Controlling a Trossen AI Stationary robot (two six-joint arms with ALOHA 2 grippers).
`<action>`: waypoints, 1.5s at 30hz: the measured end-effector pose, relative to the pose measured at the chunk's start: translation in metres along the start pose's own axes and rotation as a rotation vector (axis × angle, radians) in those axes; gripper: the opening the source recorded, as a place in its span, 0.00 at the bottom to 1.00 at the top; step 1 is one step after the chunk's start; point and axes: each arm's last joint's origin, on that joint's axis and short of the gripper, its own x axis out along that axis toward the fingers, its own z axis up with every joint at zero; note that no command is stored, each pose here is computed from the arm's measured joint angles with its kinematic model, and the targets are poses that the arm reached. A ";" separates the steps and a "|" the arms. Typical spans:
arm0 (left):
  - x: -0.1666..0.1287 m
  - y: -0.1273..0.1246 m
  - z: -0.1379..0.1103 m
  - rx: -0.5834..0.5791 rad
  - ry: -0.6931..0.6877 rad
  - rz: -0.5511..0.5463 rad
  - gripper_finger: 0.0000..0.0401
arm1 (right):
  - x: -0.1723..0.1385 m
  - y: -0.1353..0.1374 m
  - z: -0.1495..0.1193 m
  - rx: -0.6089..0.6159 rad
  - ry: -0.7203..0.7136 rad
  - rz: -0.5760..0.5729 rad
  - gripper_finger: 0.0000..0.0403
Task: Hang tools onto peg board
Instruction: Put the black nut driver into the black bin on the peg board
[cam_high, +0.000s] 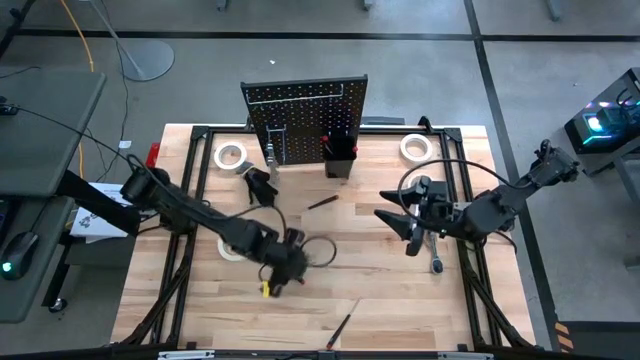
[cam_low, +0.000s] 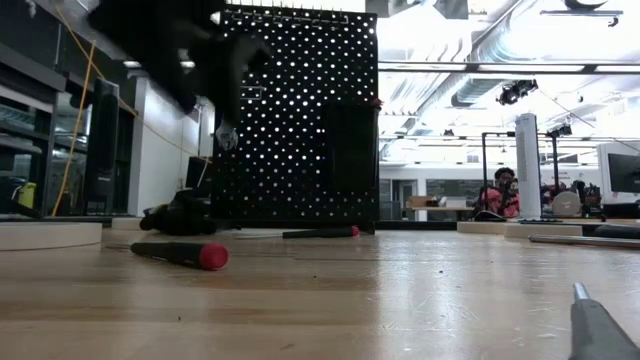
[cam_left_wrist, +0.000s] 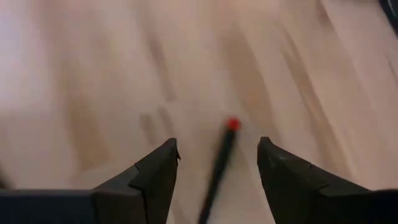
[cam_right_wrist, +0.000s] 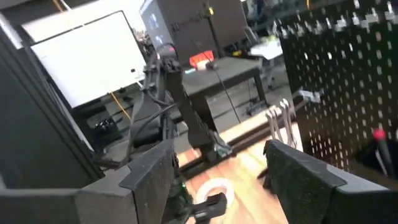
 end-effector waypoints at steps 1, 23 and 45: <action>0.004 -0.004 -0.005 0.067 0.020 -0.030 0.50 | 0.000 -0.001 -0.002 0.016 0.013 -0.006 0.61; 0.080 0.004 -0.048 0.172 0.114 -0.154 0.50 | 0.000 -0.008 -0.012 0.158 0.059 -0.106 0.61; 0.085 0.000 -0.049 -0.070 0.135 -0.023 0.09 | 0.000 -0.009 -0.012 0.211 0.062 -0.108 0.61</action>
